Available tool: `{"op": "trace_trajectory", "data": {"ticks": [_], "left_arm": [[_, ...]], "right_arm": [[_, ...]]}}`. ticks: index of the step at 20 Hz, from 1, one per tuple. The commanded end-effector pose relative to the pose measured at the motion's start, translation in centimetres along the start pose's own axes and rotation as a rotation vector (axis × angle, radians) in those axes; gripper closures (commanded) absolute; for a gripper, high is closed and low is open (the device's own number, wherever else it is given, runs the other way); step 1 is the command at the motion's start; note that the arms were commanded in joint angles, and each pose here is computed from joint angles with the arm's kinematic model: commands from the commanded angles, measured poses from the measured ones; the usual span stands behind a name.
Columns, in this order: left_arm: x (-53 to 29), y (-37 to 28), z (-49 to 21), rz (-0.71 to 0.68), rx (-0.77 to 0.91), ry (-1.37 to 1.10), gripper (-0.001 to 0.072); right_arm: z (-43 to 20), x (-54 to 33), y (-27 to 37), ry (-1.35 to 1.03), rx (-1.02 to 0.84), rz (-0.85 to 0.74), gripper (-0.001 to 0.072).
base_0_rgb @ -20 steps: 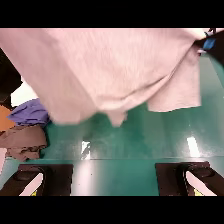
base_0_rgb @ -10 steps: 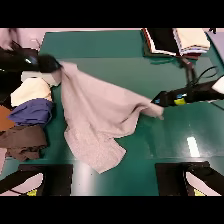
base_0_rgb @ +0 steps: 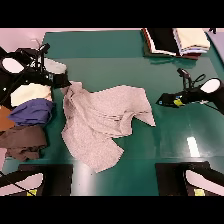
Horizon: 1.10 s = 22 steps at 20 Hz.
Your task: Fold the shirts.
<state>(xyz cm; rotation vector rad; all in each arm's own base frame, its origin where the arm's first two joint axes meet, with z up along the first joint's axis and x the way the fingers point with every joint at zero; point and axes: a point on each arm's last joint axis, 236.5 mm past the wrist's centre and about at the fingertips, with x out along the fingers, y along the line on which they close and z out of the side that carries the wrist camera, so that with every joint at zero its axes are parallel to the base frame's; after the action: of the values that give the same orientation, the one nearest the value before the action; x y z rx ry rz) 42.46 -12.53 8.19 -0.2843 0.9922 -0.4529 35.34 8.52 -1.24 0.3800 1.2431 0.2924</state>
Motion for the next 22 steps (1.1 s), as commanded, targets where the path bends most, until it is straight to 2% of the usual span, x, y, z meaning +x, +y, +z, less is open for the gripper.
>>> {"op": "trace_trajectory", "data": {"ticks": [1, 4, 6, 10, 11, 12, 13, 16, 19, 22], "left_arm": [[0.2, 0.2, -0.2, 0.001, -0.002, 0.008, 0.0687], [0.2, 0.2, -0.2, 0.001, -0.002, 0.008, 0.0687], [0.2, 0.2, -0.2, 0.001, -0.002, 0.008, 0.0687], [0.2, 0.1, -0.2, 0.001, -0.002, 0.007, 0.0687], [0.2, 0.1, -0.2, 0.001, -0.002, 0.007, 0.0687], [0.2, 0.2, -0.2, 0.001, -0.002, 0.007, 0.0687], [0.2, 0.2, -0.1, 0.002, -0.003, 0.003, 0.0688], [0.0, 0.4, 1.5, 0.016, -0.006, -0.056, 0.0689], [-0.5, 0.5, 4.8, 0.033, 0.009, -0.159, 0.0690], [-0.1, 1.4, 8.3, 0.054, 0.015, -0.242, 0.0687]], "right_arm": [[3.4, 4.1, -0.3, -0.032, 0.036, 0.051, 0.0231], [6.2, 7.5, 0.8, -0.003, 0.006, 0.068, 0.0233], [7.7, 9.3, 2.0, 0.007, -0.029, 0.081, 0.0263], [8.8, 12.0, 4.9, 0.060, -0.101, 0.114, 0.0273], [8.9, 12.5, 5.4, 0.071, -0.111, 0.119, 0.0355], [9.1, 12.8, 5.6, 0.074, -0.121, 0.122, 0.0510], [9.4, 12.9, 5.9, 0.068, -0.129, 0.122, 0.0708], [11.9, 10.3, 6.4, -0.023, -0.151, 0.114, 0.0703], [14.2, 4.7, 4.3, -0.122, -0.190, 0.003, 0.0703], [16.0, -1.2, 2.0, -0.224, -0.154, -0.077, 0.0698]]}}
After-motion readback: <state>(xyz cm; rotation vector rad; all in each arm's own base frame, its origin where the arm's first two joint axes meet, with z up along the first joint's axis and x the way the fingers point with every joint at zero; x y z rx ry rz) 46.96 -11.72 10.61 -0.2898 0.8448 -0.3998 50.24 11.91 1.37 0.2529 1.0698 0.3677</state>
